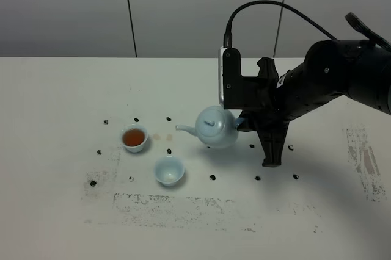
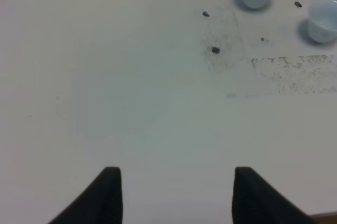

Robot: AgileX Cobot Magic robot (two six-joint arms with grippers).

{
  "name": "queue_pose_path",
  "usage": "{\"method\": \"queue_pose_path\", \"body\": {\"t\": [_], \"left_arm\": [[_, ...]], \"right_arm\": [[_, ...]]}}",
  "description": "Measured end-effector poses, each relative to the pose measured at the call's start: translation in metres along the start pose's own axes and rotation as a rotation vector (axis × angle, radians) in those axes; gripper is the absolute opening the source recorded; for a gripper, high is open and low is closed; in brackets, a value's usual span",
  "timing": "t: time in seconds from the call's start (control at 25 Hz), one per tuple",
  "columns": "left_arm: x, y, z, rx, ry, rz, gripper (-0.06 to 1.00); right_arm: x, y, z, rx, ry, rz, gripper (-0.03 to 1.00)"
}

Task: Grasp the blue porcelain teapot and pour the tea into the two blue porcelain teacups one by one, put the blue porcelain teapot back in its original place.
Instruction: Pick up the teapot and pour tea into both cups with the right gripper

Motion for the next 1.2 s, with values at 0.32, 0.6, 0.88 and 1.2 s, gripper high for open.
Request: {"method": "queue_pose_path", "body": {"t": [0.32, 0.6, 0.88, 1.2], "left_arm": [[0.000, 0.000, 0.000, 0.001, 0.000, 0.000, 0.49], [0.000, 0.000, 0.000, 0.001, 0.000, 0.000, 0.49], [0.000, 0.000, 0.000, 0.001, 0.000, 0.000, 0.49], [0.000, 0.000, 0.000, 0.002, 0.000, 0.000, 0.49]], "right_arm": [[-0.006, 0.004, 0.003, 0.098, 0.070, 0.023, 0.03], [-0.020, 0.016, -0.013, 0.222, 0.093, -0.005, 0.03], [-0.024, 0.015, -0.012, 0.324, 0.149, 0.007, 0.03], [-0.023, 0.009, -0.015, 0.422, 0.192, 0.046, 0.03]]}}
Point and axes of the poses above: a point on each arm's last joint axis where the gripper is mounted, x pointing back along that axis away from the gripper, y along the wrist's bending axis when the last joint is at zero, z = x × y, the point moved 10 cm from there along -x, pointing out along that axis toward the gripper, and after that the axes turned 12 degrees about x, right-handed, at the moved point
